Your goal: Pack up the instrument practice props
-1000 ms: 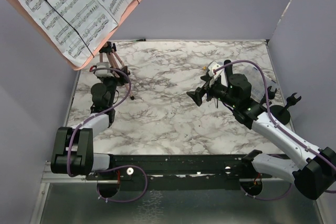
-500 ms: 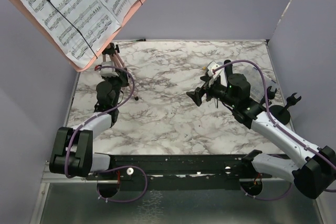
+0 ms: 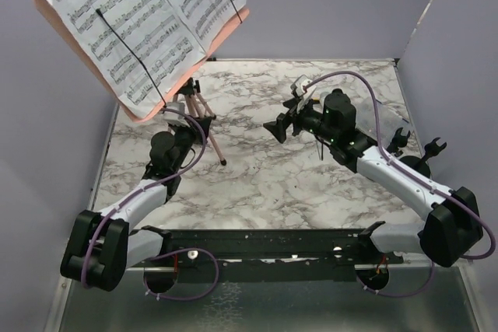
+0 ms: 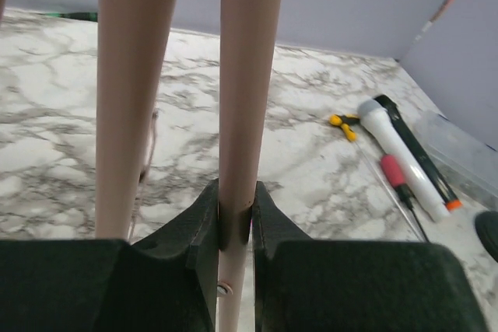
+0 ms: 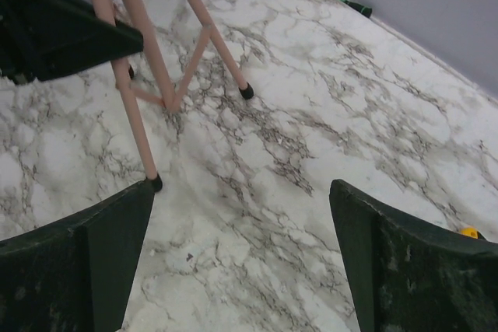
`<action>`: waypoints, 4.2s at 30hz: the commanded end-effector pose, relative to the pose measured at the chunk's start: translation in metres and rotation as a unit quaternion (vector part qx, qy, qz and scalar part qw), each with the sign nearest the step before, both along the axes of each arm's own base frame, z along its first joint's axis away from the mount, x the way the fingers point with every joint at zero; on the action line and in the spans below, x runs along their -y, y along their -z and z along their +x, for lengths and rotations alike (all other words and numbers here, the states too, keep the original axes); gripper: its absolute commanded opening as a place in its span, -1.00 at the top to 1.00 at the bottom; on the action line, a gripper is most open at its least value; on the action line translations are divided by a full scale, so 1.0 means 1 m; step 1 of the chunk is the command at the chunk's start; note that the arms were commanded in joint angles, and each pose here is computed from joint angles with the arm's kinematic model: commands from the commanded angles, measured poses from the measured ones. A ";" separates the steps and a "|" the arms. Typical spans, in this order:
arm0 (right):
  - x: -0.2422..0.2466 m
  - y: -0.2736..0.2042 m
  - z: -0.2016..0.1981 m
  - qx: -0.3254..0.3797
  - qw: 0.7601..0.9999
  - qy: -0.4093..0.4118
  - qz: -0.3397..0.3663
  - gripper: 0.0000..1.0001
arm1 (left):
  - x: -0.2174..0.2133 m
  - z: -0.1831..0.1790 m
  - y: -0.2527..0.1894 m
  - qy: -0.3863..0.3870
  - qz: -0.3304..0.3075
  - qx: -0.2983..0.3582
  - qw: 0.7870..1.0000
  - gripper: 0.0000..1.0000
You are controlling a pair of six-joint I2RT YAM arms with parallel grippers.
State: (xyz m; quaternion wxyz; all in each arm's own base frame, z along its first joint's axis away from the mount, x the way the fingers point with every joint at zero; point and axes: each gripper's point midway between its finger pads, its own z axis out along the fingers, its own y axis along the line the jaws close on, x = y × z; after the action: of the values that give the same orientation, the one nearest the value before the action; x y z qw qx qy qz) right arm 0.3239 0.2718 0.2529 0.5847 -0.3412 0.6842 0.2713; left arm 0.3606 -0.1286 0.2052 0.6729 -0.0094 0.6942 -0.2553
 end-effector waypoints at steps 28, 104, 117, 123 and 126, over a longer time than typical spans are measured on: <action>-0.094 -0.101 0.001 0.061 0.965 -0.170 0.188 -0.84 | 0.171 -0.119 0.007 0.351 -0.082 -0.055 0.931 1.00; -0.015 0.017 0.091 0.077 0.978 0.188 0.045 0.99 | -0.015 -0.104 -0.188 -0.007 0.030 0.016 0.999 -0.37; -0.017 0.031 0.088 0.064 0.982 0.174 0.028 0.99 | -0.033 -0.101 -0.332 -0.054 0.027 0.090 0.994 -0.15; -0.021 0.031 0.087 0.067 0.984 0.165 0.026 0.99 | -0.025 -0.087 -0.360 -0.050 0.026 0.110 0.992 -0.15; -0.021 0.032 0.088 0.068 0.984 0.164 0.023 0.99 | -0.019 -0.083 -0.373 -0.042 0.023 0.131 0.990 -0.13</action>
State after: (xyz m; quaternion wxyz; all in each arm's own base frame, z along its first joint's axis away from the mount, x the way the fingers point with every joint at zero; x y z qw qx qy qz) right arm 0.3985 0.3107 0.3282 0.7639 -0.2005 0.5668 0.2344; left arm 0.2726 -0.1082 0.5674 0.7591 0.0021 0.6135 -0.2177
